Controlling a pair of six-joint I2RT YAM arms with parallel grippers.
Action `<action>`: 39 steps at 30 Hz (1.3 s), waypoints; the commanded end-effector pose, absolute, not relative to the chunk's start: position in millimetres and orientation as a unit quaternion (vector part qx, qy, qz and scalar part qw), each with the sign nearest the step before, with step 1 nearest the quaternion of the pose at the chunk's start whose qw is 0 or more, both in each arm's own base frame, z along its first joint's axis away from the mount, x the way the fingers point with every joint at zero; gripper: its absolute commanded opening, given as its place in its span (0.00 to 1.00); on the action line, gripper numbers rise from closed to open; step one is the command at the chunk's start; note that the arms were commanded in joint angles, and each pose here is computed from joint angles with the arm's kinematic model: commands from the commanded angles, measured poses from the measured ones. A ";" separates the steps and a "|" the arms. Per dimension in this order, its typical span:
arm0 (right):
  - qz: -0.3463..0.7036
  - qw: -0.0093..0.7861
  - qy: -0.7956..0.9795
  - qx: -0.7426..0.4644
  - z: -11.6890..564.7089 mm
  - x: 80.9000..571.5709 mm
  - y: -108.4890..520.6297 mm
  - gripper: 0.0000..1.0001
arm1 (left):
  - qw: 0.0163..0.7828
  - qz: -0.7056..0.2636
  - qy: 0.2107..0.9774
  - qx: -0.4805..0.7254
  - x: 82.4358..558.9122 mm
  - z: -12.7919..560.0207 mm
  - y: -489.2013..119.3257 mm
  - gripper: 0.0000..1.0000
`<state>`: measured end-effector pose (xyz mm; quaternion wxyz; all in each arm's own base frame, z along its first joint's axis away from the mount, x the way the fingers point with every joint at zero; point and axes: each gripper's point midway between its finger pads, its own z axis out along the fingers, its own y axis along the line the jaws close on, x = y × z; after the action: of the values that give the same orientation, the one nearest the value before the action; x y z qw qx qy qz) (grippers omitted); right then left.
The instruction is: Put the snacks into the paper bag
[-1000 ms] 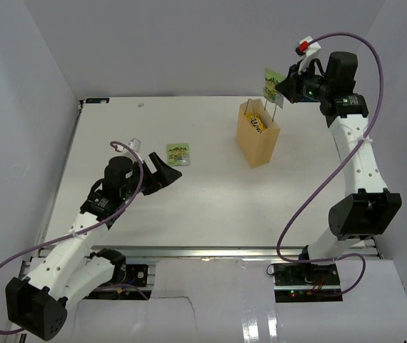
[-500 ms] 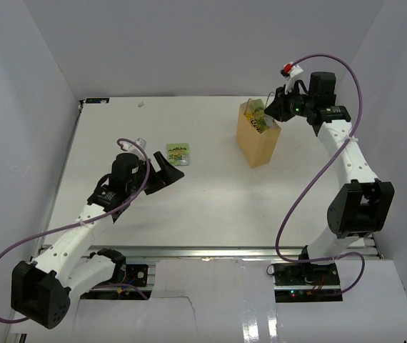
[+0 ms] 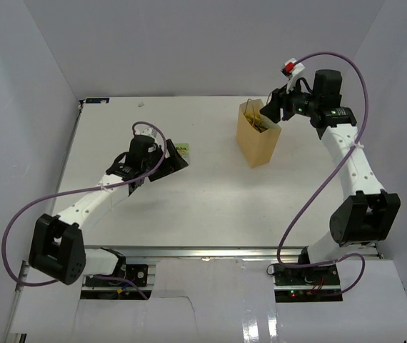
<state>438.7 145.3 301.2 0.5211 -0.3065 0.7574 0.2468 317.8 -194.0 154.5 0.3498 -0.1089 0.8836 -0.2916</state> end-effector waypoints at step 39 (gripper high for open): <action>0.341 0.498 0.654 -0.457 305.0 279.1 159.4 0.63 | 0.257 -0.045 0.965 0.029 465.4 6.5 -161.5 0.69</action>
<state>295.8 151.0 299.9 0.5064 -0.4463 0.6731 0.3023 485.1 -166.5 30.4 0.3036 0.0092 0.9514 -0.0511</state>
